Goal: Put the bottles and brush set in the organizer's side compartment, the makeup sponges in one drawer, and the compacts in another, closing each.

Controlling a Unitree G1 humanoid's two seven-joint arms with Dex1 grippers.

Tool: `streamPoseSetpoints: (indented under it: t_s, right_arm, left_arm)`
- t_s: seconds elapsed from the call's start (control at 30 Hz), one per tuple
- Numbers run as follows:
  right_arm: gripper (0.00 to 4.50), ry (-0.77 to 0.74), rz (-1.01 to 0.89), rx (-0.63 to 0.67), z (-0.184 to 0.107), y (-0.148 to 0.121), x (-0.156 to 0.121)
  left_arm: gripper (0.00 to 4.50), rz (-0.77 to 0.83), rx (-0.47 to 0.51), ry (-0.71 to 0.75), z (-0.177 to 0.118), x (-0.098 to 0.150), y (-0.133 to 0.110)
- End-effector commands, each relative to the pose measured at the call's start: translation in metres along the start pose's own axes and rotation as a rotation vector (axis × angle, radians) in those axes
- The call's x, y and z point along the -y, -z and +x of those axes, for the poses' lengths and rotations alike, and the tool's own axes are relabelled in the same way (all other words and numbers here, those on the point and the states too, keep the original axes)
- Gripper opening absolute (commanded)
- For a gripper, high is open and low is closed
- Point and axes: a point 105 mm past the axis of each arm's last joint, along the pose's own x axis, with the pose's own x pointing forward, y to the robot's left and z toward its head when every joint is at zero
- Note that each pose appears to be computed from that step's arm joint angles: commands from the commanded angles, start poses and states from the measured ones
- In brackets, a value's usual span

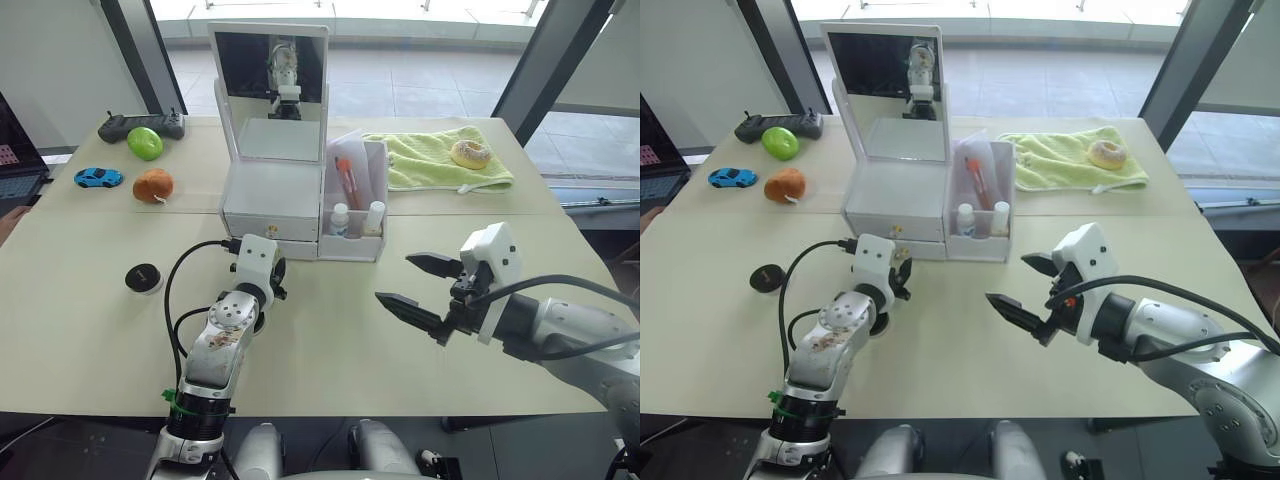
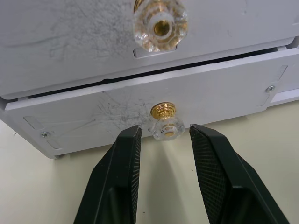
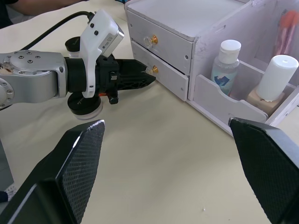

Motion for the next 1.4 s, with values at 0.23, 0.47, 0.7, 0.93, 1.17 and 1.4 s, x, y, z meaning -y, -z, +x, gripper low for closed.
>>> streamPoseSetpoints:
  t_s: [0.23, 0.47, 0.7, 0.93, 1.17, 1.4]
  right_arm:
    - [4.50, -0.004, -0.046, 0.036, -0.003, -0.011, -0.003]
    - [4.50, -0.012, -0.046, 0.028, -0.004, -0.010, -0.004]
    - [4.50, -0.014, -0.050, 0.017, -0.005, -0.010, -0.001]
    - [4.50, -0.010, -0.057, 0.018, -0.005, -0.011, 0.001]
    - [4.50, -0.005, -0.057, 0.015, -0.006, -0.011, 0.001]
    - [4.50, -0.002, -0.053, 0.015, -0.007, -0.010, 0.000]
  left_arm:
    - [0.54, 0.004, 0.059, 0.002, 0.000, -0.001, -0.013]
    - [0.54, 0.073, 0.106, 0.097, -0.020, 0.003, -0.013]
    - [0.54, 0.154, 0.158, 0.322, -0.060, 0.019, -0.001]
    - [0.54, 0.130, 0.182, 0.359, -0.073, 0.017, -0.001]
    - [0.54, 0.141, 0.180, 0.369, -0.074, 0.018, -0.001]
    - [0.54, 0.142, 0.160, 0.374, -0.084, 0.011, 0.000]
